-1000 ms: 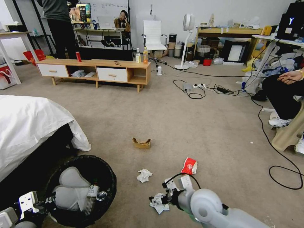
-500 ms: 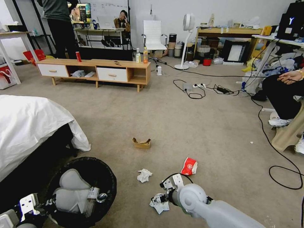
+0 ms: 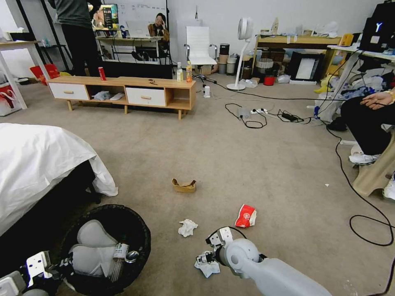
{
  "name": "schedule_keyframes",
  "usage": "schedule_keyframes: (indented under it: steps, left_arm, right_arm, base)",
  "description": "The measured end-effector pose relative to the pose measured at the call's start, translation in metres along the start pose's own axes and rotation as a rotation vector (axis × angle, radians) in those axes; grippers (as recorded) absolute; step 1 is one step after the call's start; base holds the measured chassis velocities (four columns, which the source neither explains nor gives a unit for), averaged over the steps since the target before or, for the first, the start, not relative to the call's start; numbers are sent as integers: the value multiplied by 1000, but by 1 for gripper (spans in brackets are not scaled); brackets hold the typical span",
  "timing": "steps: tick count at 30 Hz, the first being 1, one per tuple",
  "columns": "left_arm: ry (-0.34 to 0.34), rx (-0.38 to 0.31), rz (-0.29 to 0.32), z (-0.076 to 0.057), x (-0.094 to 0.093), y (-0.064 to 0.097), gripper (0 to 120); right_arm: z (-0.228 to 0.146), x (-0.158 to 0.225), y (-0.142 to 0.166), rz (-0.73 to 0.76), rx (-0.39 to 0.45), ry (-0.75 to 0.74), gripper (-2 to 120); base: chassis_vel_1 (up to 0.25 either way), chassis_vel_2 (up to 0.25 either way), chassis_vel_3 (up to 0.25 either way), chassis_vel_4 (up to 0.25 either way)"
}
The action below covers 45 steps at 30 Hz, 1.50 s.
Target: Pick up the trash bin and place the garbage on the floor into it.
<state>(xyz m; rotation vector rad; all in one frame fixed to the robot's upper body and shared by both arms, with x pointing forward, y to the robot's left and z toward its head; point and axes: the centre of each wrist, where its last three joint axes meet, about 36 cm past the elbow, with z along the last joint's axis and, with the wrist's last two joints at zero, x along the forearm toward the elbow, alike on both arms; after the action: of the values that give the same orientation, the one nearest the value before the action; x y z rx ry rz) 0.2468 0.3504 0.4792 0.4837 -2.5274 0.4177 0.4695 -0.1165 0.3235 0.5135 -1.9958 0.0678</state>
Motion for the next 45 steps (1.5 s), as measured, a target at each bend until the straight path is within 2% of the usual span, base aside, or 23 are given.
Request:
schedule_keyframes:
  steps: [9,16,29,34,42,45]
  left_arm:
    - [2,-1,4,1,3,-2,3]
    - [6,-3,-2,2,5,0,3]
    - [7,-5,-3,3,4,-1,3]
    - [10,-5,-3,3,3,-1,3]
    - [15,-7,-2,5,2,-1,3]
    - [18,-8,-2,6,2,-1,3]
  right_arm:
    - [-1,-23,6,7,-4,-9,100]
    - [6,-47,-3,38,-13,2,100]
    - [12,-60,-7,50,-20,18,100]
    - [19,-76,-10,65,-19,31,87]
    - [29,-92,-18,85,-25,40,79]
    - [30,-98,-19,90,-22,36,72]
  base:
    - [0,0,0,0]
    - [0,0,0,0]
    - [0,0,0,0]
    - [0,0,0,0]
    - [0,0,0,0]
    - [0,0,0,0]
